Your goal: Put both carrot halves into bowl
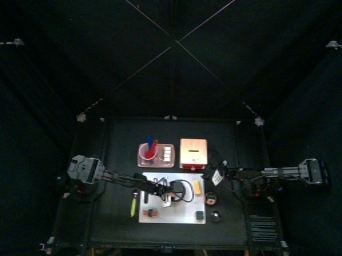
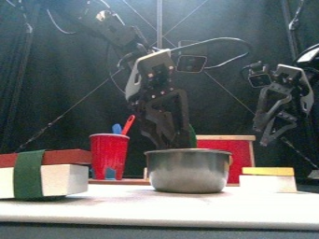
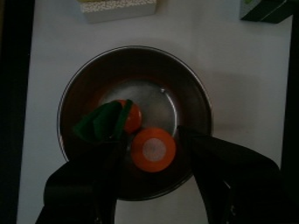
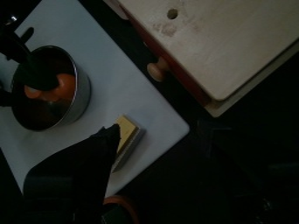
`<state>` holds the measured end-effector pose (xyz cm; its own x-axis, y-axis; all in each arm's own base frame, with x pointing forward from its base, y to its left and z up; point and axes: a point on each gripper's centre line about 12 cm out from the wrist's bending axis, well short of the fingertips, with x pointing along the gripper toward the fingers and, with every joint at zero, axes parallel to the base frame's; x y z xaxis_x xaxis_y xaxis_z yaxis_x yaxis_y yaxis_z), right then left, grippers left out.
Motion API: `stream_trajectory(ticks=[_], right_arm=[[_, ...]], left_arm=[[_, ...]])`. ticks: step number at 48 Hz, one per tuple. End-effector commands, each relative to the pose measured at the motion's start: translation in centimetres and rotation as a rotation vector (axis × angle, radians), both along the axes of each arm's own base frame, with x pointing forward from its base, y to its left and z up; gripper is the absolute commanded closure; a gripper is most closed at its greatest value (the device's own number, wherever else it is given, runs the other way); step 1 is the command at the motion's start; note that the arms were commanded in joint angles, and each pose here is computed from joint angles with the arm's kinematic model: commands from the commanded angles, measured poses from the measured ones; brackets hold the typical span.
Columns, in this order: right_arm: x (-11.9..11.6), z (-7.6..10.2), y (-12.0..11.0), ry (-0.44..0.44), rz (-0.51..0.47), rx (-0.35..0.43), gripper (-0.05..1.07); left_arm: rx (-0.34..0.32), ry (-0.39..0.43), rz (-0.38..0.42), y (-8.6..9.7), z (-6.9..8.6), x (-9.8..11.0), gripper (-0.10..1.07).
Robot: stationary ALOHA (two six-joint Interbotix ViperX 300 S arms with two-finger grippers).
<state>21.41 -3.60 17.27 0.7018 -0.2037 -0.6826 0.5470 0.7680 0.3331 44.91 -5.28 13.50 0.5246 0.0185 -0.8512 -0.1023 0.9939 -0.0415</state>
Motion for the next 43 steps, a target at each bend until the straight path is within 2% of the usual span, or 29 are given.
stream_trajectory(ticks=[1,15,30,37,43], right_arm=[[0.3,0.5,0.1,-0.020,0.004,0.002,0.03],[0.6,0.8,0.8,-0.030,0.019,0.024,0.03],[1.5,2.0,1.5,-0.026,-0.028,0.114,0.03],[1.8,2.6,1.7,-0.009,-0.027,0.103,0.03],[2.0,3.0,2.0,-0.021,-0.010,0.099,0.03]], left_arm=[[-0.005,-0.031,0.018,0.5,1.9,0.3,0.12],[0.008,-0.018,0.032,0.9,4.0,-0.5,0.12],[0.043,-0.038,0.027,1.4,6.6,-2.2,0.12],[0.059,-0.093,0.015,1.8,8.2,-3.9,0.12],[0.047,-0.168,0.007,2.2,9.4,-6.0,0.12]])
